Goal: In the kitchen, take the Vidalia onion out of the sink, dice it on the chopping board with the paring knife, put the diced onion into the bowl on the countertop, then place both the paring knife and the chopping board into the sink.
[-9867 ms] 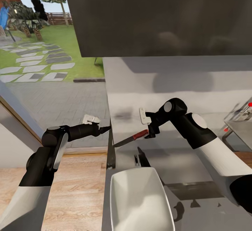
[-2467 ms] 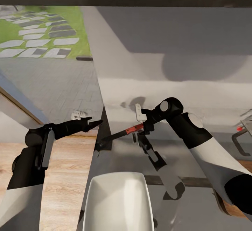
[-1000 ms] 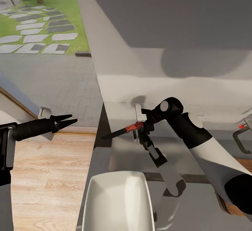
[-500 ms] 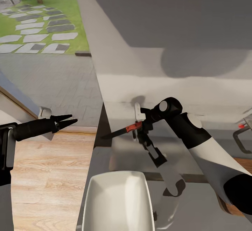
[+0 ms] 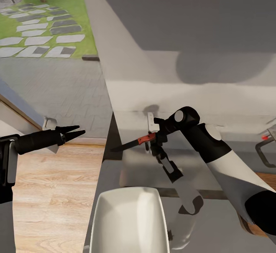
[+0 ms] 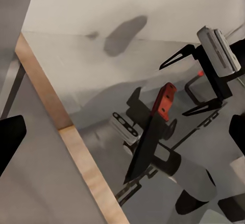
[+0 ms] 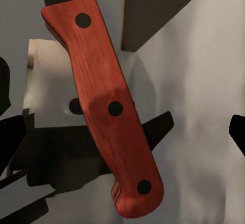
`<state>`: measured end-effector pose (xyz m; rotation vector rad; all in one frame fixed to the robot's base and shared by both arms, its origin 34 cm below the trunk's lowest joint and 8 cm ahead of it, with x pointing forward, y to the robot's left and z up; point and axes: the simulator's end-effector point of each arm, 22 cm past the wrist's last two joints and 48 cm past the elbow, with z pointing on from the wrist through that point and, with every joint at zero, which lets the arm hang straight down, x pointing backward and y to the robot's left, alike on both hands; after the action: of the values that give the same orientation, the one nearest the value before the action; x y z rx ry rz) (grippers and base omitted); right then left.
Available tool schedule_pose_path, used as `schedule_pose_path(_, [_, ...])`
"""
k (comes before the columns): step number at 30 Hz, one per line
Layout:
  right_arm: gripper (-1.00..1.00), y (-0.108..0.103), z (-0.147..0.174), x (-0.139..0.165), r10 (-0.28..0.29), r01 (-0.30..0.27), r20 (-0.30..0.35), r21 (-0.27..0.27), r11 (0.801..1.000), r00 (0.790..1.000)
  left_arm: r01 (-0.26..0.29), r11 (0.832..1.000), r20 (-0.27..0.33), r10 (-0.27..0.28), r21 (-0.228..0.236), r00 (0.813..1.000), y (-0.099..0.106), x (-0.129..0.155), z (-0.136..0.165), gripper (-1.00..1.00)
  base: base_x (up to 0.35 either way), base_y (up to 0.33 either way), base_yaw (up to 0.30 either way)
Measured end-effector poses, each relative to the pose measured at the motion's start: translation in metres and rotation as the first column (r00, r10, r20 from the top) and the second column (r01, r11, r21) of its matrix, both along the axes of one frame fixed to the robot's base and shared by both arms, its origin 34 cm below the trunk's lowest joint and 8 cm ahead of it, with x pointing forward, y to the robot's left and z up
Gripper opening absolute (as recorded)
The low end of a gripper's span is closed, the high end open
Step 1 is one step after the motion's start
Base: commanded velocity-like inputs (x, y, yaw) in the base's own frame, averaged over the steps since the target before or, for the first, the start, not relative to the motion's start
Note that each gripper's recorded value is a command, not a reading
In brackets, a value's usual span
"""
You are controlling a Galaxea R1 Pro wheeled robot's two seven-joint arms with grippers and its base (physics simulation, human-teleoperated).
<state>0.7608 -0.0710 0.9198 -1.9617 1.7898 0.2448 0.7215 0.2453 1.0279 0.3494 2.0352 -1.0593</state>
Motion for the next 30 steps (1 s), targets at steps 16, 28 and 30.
schedule_pose_path(16, [1.0,0.019,0.032,0.015,-0.002,-0.004,0.118,0.049,0.999,0.993,-0.001,1.0,-0.001,0.001,-0.001,1.0,0.0,0.0,-0.001,1.0,0.0,0.0,0.0])
schedule_pose_path(28, [1.0,0.005,0.035,0.01,-0.129,0.13,-0.02,0.074,0.989,0.991,0.0,1.0,-0.002,0.0,-0.002,1.0,-0.001,0.0,-0.001,1.0,0.0,0.0,0.0])
schedule_pose_path(30, [1.0,0.004,0.035,0.004,-0.119,0.123,-0.05,0.076,0.989,0.992,0.0,1.0,-0.001,0.0,-0.002,1.0,-0.001,0.0,-0.001,1.0,0.0,0.0,0.0])
